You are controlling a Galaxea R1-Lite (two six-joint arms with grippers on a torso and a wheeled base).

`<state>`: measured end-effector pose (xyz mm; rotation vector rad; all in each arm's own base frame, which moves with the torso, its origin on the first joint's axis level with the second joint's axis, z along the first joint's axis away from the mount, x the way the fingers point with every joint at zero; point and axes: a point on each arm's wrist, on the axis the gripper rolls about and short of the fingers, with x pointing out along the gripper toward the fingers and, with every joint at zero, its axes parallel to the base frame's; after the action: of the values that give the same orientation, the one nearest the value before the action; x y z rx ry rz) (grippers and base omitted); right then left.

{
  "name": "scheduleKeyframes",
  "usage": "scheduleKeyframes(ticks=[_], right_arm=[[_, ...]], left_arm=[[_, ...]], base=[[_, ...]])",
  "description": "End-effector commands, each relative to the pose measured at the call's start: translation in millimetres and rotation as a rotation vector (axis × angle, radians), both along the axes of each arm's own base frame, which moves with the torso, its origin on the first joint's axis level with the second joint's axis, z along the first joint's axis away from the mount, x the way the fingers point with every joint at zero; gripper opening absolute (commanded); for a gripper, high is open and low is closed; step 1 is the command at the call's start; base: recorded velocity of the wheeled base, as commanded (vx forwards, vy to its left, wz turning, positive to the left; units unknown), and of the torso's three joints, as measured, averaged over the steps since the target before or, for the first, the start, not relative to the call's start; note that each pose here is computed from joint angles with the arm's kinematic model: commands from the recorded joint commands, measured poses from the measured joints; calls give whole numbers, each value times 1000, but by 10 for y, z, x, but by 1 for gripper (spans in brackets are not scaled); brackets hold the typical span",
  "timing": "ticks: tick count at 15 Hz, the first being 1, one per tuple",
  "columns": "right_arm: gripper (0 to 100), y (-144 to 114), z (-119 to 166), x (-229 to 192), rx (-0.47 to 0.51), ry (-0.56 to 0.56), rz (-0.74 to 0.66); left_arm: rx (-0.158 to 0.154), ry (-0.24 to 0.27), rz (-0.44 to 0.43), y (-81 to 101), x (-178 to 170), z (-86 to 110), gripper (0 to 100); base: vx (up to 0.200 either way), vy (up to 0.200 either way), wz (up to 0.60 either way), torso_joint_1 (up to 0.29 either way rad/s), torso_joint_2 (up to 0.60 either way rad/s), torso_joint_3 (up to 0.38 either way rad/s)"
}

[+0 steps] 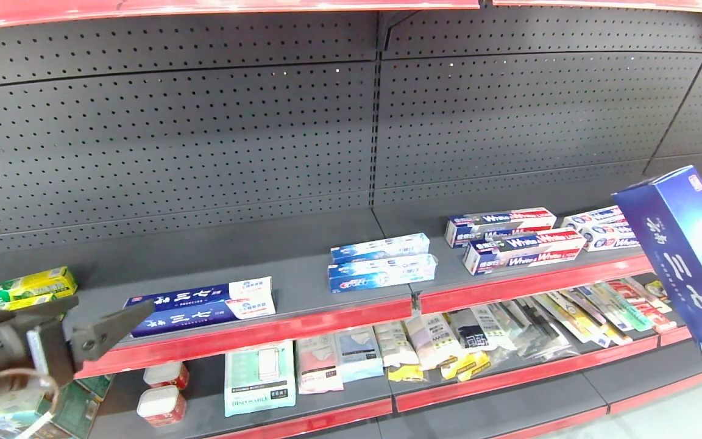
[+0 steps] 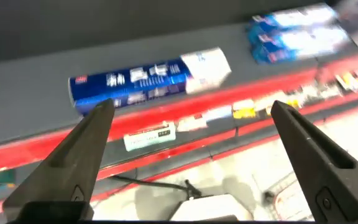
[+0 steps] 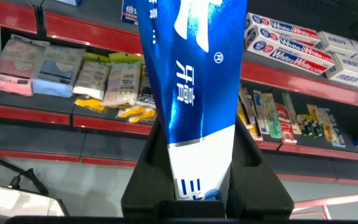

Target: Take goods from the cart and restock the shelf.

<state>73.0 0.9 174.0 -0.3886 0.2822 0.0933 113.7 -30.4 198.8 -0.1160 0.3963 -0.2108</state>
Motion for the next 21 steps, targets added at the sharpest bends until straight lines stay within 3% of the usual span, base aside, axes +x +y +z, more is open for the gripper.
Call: scheduleKeyframes(ticks=[1, 3, 5, 18, 21], right_arm=[[0, 1, 9, 16, -3, 1, 3], [0, 2, 17, 19, -11, -1, 7], [0, 2, 14, 25, -10, 2, 9], [0, 3, 39, 103, -27, 20, 16], [0, 4, 88, 149, -50, 16, 26]], left_arm=[[45, -184, -119, 216, -873, -78, 100], [88, -195, -135, 346, -1352, -299, 100], [107, -203, -133, 390, -1506, -416, 100], [114, -176, -140, 386, -1496, -576, 100], [116, -178, -138, 391, -1512, -665, 100]], base=[[0, 0, 0, 0, 0, 0], [0, 0, 0, 0, 0, 0], [0, 0, 0, 0, 0, 0], [0, 0, 600, 2, -1, 3], [0, 0, 0, 0, 0, 0]])
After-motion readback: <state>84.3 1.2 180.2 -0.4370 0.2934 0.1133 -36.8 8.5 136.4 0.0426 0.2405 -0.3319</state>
